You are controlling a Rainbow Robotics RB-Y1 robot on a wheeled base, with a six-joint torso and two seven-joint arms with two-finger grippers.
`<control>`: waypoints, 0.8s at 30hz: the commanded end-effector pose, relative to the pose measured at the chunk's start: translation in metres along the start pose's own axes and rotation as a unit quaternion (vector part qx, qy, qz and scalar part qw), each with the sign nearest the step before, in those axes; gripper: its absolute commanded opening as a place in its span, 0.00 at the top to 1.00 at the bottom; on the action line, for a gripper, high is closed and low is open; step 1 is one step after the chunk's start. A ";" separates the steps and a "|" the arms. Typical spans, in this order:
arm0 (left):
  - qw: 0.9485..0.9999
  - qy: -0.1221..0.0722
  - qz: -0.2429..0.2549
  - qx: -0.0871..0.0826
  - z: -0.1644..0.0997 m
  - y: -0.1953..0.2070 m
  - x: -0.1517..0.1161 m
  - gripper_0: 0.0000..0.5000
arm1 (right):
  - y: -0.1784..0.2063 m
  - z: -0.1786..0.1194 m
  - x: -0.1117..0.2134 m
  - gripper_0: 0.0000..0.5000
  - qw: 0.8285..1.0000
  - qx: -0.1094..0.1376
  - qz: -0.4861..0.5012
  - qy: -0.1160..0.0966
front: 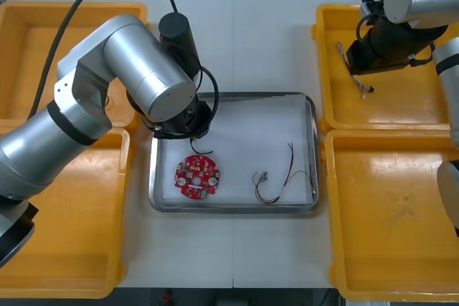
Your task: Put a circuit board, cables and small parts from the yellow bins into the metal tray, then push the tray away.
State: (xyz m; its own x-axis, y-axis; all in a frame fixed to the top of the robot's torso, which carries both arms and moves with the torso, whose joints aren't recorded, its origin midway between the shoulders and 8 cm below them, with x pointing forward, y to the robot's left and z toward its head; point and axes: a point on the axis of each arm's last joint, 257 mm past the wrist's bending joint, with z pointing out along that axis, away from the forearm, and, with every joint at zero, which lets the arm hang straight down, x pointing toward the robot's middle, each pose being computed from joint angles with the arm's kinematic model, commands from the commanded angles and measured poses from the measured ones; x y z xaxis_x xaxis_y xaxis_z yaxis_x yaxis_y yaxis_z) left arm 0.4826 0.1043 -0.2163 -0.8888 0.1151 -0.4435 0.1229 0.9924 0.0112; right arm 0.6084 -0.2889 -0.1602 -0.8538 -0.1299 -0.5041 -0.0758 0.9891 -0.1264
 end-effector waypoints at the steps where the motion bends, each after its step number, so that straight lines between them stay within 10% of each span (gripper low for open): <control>1: 0.999 -0.014 -0.035 0.024 -0.037 -0.005 -0.009 0.00 | 0.018 -0.019 -0.041 0.00 0.999 -0.001 -0.033 -0.038; 24: 0.986 -0.064 -0.153 0.003 -0.128 0.104 -0.073 0.00 | 0.018 0.029 -0.049 0.00 0.997 -0.012 -0.007 -0.071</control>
State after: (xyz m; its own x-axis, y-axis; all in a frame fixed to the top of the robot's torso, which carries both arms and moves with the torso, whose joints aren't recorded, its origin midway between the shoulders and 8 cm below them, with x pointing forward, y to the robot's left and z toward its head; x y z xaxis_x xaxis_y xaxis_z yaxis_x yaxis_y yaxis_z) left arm 0.4897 0.1878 -0.1087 -0.8629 -0.1177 -0.4915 -0.0739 0.9914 -0.1077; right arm 0.6474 -0.2913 -0.1896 -0.8121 -0.0837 -0.5775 -0.0379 0.9951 -0.0909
